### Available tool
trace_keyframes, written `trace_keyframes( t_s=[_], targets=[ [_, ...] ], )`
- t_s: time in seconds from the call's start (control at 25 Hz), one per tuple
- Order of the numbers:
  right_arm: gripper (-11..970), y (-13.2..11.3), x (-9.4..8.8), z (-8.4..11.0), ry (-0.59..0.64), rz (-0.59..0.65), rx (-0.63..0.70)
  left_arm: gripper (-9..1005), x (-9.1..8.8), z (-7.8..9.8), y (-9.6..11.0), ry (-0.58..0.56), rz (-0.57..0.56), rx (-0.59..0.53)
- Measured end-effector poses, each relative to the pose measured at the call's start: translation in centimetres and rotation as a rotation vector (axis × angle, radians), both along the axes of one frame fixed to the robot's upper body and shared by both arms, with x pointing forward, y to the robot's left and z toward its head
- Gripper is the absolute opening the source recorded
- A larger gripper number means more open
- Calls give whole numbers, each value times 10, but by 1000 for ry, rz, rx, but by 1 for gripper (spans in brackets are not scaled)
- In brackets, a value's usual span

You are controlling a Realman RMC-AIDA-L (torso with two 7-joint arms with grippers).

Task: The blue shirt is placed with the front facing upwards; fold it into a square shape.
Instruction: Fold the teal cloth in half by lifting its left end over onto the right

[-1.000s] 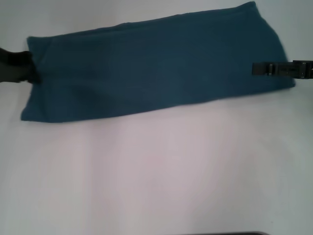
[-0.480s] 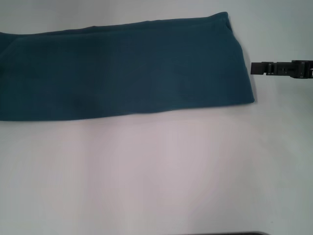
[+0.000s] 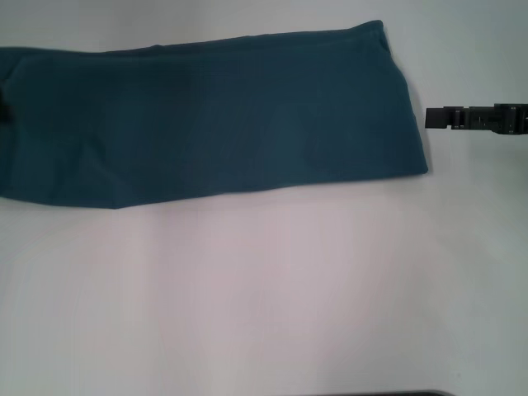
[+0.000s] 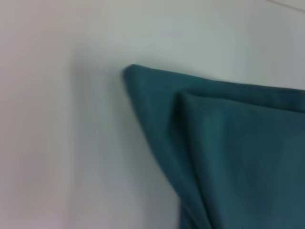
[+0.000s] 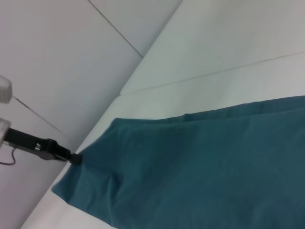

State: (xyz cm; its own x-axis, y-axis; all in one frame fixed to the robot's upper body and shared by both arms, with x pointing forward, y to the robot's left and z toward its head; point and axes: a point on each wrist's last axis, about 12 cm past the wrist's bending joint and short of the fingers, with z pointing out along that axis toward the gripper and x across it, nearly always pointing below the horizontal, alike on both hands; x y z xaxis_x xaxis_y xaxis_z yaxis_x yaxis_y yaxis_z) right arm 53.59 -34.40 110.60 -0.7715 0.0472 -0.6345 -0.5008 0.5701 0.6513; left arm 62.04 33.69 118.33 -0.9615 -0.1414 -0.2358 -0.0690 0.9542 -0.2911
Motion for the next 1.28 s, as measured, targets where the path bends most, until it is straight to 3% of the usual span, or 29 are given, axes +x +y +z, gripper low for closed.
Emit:
trace_keyframes(
  t_s=[0.24,0.48,0.76,1.0,1.28],
  targets=[
    [870,-2,-2,-2,13,5,-17,24,3,18,-31,-14,-94,-135],
    [869,1,-2,-5,23,21,-39,23,7,15,-43,-9,-114,-149],
    [868,4,0,-5,20,25,-40,21,4,11,-15,-15,-37,-107],
    [867,5,2,-4,21,27,-36,22,0,-6,23,17,70,-27],
    [867,7,2,-4,24,29,-33,22,-5,-12,42,29,117,84]
  ],
)
